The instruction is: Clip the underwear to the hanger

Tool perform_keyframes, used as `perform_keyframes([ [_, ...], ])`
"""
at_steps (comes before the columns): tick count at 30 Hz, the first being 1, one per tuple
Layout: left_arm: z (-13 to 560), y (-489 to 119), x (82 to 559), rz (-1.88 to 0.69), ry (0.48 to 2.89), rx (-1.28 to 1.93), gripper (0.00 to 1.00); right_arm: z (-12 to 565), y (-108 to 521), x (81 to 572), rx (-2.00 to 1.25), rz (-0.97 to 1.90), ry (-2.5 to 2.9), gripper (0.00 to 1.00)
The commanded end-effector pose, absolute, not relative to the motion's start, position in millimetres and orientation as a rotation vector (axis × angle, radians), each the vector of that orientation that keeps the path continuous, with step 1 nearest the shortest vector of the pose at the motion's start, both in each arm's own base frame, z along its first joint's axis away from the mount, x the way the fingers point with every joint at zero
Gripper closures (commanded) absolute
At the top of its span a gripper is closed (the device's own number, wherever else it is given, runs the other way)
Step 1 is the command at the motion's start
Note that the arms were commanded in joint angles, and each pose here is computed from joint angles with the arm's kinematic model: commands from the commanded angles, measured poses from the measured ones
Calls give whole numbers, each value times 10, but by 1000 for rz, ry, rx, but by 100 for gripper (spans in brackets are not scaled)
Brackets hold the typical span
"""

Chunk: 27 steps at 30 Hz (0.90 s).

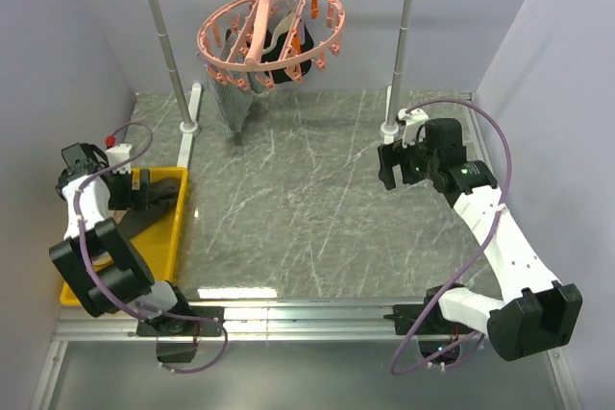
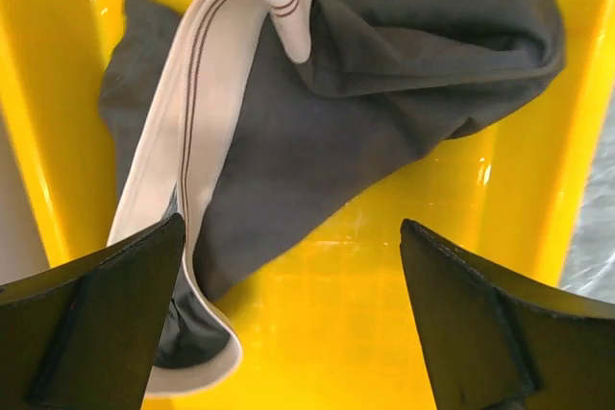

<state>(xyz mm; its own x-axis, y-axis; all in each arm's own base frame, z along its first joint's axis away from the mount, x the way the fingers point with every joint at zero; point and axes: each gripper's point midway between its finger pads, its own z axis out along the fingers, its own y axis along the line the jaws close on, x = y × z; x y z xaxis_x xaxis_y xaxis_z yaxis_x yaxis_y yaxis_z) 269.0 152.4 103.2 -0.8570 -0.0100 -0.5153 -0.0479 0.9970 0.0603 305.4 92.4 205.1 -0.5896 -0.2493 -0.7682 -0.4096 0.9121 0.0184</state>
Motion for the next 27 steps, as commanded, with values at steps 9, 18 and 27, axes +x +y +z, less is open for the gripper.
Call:
perform_keyframes([
  [9,920,1907,3183,119,2577,218,1,2284,941,3120,-497,245,2174,0],
  [18,510,1891,3190,33,2638,287,1,2299,940,3097,-509,243,2175,0],
  [27,548,1641,2977,-49,2628,350,45,2306,951,3082,-513,252,2171,0],
])
